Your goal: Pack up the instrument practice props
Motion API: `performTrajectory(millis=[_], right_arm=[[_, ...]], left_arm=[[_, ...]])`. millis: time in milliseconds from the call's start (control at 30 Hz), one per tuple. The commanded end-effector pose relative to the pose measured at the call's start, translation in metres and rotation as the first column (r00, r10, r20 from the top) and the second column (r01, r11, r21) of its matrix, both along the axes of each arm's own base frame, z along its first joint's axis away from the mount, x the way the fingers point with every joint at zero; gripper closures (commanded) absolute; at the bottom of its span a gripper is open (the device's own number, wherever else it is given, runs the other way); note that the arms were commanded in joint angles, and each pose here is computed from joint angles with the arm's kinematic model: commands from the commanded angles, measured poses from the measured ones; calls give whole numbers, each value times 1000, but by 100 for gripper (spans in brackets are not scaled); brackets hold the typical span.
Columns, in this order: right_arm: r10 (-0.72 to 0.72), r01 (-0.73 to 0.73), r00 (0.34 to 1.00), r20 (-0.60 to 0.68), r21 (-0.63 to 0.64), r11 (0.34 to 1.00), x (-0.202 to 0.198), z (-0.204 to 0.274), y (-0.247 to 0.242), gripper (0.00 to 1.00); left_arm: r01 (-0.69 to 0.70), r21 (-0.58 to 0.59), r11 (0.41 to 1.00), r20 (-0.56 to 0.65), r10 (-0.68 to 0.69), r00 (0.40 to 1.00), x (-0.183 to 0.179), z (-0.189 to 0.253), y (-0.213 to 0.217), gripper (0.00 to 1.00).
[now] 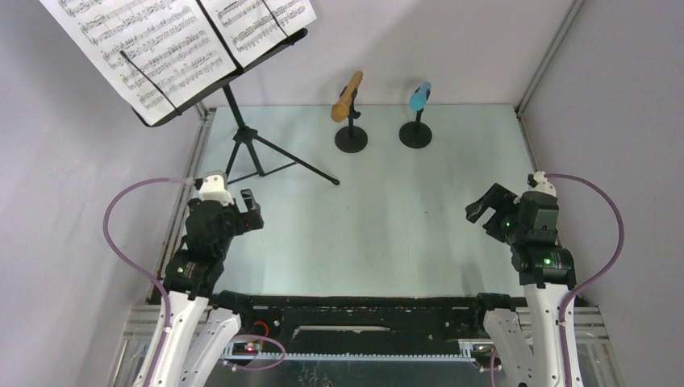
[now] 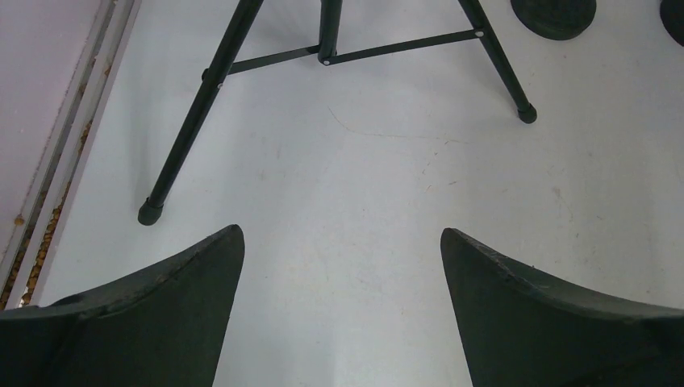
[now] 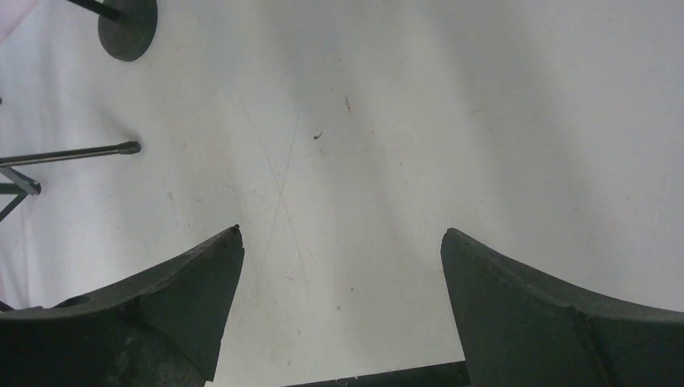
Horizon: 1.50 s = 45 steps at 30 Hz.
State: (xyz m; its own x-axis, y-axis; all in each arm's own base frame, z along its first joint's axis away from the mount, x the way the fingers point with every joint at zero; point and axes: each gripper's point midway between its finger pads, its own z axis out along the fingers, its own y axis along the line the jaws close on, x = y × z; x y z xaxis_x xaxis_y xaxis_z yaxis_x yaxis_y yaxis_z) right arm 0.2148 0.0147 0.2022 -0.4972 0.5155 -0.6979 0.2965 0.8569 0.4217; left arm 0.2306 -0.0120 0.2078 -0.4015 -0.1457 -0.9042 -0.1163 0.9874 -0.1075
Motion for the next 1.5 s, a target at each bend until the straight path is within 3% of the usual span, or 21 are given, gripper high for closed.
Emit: performTrajectory(millis=[0,200,467,633,867,1100,1233,1467], right_arm=[[-61,61,997,46,1,998,6,18,-9,0],[-75,72,995,63,39,997,5,30,-5,0],[19,-32,996,88,147,989,25,43,17,0],[168,-191,979,112,240,952,40,54,42,0],[167,-226,959,229,264,937,78,90,43,0],[182,-225,953,241,165,960,112,117,54,0],[283,-315,923,262,89,945,125,136,97,0],[536,-566,739,408,-55,822,135,158,216,0]], left_arm=[[-25,-11,1000,98,26,995,1,33,5,0],[-34,-12,999,94,35,995,-1,39,7,0],[-270,-52,961,57,273,960,-9,35,37,0],[-182,-81,980,88,189,978,-11,45,24,0],[-210,-44,977,60,213,975,-18,42,31,0],[-93,-59,994,52,96,994,-17,41,12,0],[-118,-72,990,52,122,991,-20,43,15,0],[-223,-84,971,65,229,971,-33,47,32,0]])
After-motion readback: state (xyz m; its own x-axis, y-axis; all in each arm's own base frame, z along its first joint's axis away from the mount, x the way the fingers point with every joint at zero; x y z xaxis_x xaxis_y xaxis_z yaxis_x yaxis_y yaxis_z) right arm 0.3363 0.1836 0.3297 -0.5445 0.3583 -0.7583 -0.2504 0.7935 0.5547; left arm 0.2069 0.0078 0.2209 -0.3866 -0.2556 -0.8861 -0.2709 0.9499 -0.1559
